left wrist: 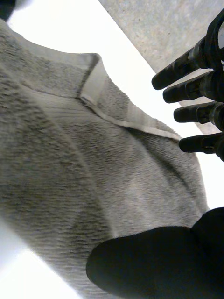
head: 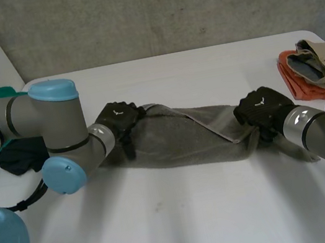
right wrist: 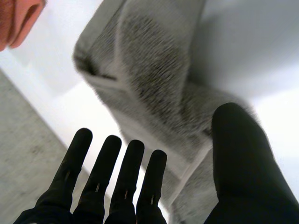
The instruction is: Fold the laundry.
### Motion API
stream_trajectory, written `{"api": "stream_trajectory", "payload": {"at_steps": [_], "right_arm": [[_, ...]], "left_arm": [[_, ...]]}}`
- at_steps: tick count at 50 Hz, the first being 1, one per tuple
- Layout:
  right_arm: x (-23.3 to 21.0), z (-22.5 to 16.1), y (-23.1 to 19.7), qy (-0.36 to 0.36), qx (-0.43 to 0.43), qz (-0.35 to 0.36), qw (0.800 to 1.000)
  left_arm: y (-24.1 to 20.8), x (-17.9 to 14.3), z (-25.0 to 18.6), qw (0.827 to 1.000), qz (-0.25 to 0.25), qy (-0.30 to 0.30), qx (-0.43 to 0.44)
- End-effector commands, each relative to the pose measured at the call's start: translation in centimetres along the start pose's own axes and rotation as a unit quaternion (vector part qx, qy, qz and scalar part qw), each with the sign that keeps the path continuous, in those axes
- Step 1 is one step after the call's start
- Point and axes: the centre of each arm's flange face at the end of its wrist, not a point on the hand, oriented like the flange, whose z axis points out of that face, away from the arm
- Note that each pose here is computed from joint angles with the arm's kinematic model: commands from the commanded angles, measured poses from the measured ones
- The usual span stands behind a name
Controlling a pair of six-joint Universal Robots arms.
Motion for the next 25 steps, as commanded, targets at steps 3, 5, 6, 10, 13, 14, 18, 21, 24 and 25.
{"api": "stream_trajectory", "payload": {"at_steps": [3, 5, 6, 10, 13, 14, 18, 21, 24, 25], "right_arm": [[0.5, -0.3, 0.2, 0.007, -0.032, -0.004, 0.999], [0.7, -0.4, 0.3, 0.025, -0.043, -0.010, 0.999], [0.7, -0.4, 0.4, 0.031, -0.047, -0.011, 0.998], [1.2, 0.0, 0.7, 0.062, -0.055, -0.013, 0.996], [1.1, 0.9, 1.4, 0.069, -0.058, -0.017, 0.996], [1.1, 1.1, 1.5, 0.070, -0.058, -0.018, 0.996], [0.8, 2.3, 2.2, 0.070, -0.058, -0.021, 0.996], [1.3, 2.7, 1.8, 0.086, -0.050, -0.024, 0.995], [1.4, 2.0, 0.8, 0.095, -0.036, -0.025, 0.995], [1.3, 1.6, 0.2, 0.095, -0.026, -0.024, 0.995]], "left_arm": [[-0.7, -0.2, -0.2, 1.000, -0.017, 0.000, 0.015], [-0.8, -0.2, -0.3, 1.000, -0.017, 0.004, 0.017], [-0.9, -0.3, -0.3, 1.000, -0.018, 0.005, 0.017], [-1.1, -0.5, -0.5, 1.000, -0.019, 0.003, 0.022], [-1.3, -0.7, -0.5, 1.000, -0.018, 0.001, 0.024], [-1.4, -0.7, -0.6, 1.000, -0.018, -0.001, 0.025], [-1.8, -0.8, -0.7, 0.999, -0.015, -0.003, 0.030], [-2.3, -0.9, -0.9, 0.999, -0.012, -0.011, 0.036], [-3.0, -1.2, -0.9, 0.999, -0.010, -0.022, 0.044], [-3.2, -1.3, -0.8, 0.999, -0.009, -0.025, 0.047]]}}
